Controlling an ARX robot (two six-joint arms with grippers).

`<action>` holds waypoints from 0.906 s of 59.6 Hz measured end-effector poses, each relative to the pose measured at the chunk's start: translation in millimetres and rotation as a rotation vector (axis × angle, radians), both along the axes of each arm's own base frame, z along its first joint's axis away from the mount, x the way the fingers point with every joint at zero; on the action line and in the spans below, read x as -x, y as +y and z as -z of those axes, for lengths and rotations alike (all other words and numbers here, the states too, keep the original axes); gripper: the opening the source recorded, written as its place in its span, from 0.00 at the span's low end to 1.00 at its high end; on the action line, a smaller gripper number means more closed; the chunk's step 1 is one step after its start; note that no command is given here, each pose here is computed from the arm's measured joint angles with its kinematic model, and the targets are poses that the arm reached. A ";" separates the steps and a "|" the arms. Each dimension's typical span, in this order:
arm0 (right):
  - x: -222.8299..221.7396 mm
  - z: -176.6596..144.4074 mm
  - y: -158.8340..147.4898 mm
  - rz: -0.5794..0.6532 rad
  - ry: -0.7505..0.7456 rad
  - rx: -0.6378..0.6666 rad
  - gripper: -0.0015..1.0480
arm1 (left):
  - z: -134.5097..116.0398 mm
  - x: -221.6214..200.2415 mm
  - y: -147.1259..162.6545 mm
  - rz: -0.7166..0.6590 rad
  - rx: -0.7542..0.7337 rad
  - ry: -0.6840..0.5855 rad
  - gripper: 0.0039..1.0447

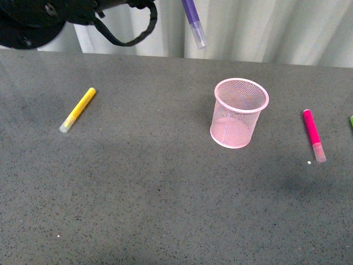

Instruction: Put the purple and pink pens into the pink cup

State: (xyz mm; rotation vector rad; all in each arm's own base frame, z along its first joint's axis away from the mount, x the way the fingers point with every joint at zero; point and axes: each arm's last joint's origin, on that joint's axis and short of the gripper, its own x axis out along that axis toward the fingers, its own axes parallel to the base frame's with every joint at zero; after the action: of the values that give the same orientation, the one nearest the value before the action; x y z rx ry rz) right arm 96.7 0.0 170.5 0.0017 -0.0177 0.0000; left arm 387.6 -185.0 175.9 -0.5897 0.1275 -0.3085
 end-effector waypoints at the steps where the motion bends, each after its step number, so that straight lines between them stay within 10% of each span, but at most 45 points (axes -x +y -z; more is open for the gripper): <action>1: 0.0 0.0 0.0 0.000 0.000 0.000 0.93 | 2.8 0.4 -3.1 0.001 0.002 -0.003 0.11; 54: 0.0 0.0 0.0 0.000 0.000 0.000 0.93 | 69.7 -9.6 -47.0 0.037 0.090 -0.019 0.11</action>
State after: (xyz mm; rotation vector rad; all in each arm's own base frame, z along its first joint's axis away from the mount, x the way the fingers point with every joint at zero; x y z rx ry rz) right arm 96.7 0.0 170.5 0.0017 -0.0177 0.0000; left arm 397.2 -232.0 106.2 -0.6742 0.1067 -0.3574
